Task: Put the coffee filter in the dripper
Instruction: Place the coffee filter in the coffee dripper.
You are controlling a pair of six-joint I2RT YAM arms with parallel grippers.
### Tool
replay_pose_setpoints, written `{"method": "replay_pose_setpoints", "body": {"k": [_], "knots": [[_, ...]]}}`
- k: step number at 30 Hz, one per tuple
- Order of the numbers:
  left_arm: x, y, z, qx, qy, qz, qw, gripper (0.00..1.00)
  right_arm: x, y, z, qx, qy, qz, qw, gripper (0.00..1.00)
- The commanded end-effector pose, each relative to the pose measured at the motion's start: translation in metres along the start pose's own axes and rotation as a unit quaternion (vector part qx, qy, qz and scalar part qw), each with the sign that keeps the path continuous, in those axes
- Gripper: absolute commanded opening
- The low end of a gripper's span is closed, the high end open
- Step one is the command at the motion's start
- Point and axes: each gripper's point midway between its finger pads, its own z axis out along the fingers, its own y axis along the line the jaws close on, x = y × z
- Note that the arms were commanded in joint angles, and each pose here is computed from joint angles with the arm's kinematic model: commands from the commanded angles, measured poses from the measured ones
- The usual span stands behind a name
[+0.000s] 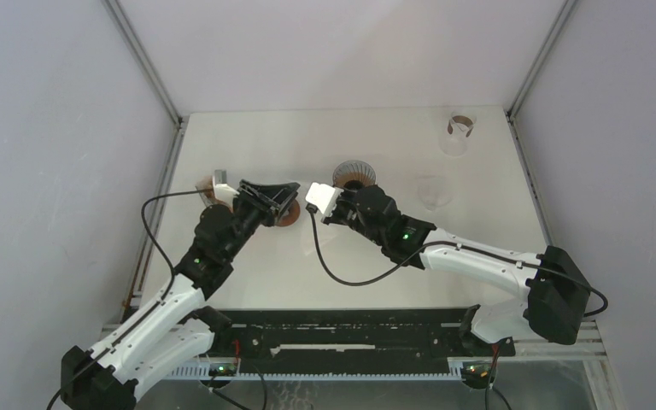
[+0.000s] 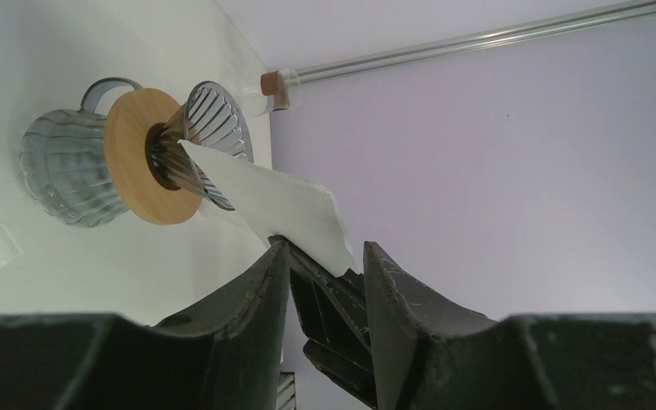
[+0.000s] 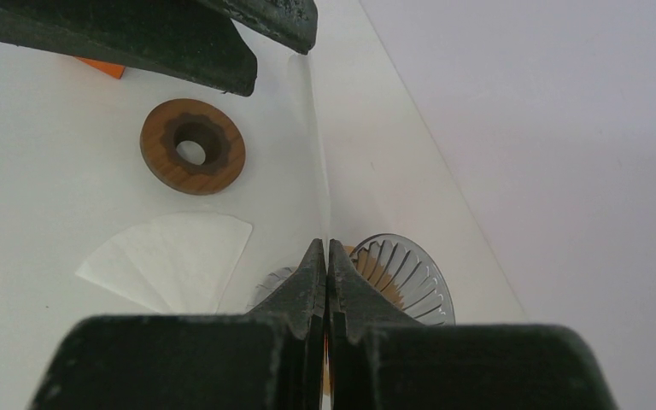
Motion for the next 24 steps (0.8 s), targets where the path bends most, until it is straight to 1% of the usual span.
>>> {"method": "replay_pose_setpoints", "body": {"k": [1, 7, 11, 16, 22, 24], "knots": [[-0.0034, -0.0092, -0.001, 0.018, -0.01, -0.005, 1.0, 0.41, -0.0175, -0.0085, -0.0071, 0.01, -0.028, 0.013, 0.999, 0.0], [0.0004, -0.0106, 0.0018, 0.016, 0.002, -0.002, 1.0, 0.4, -0.0175, -0.0069, -0.0068, 0.009, -0.027, 0.01, 1.0, 0.0], [0.0014, -0.0132, 0.0029, 0.018, 0.006, 0.001, 1.0, 0.44, -0.0151, -0.0058, -0.0055, 0.011, -0.022, 0.002, 1.0, 0.0], [0.0023, -0.0145, 0.0045, 0.018, 0.009, 0.003, 1.0, 0.44, -0.0133, -0.0047, -0.0046, 0.012, -0.017, -0.001, 1.0, 0.0], [0.0058, -0.0098, 0.0062, 0.011, 0.018, 0.001, 1.0, 0.34, -0.0145, -0.0072, -0.0055, 0.018, -0.018, 0.0, 1.0, 0.0], [0.0063, -0.0083, 0.0065, 0.009, 0.019, 0.001, 1.0, 0.31, -0.0159, -0.0072, -0.0057, 0.017, -0.021, 0.0, 1.0, 0.0]]}}
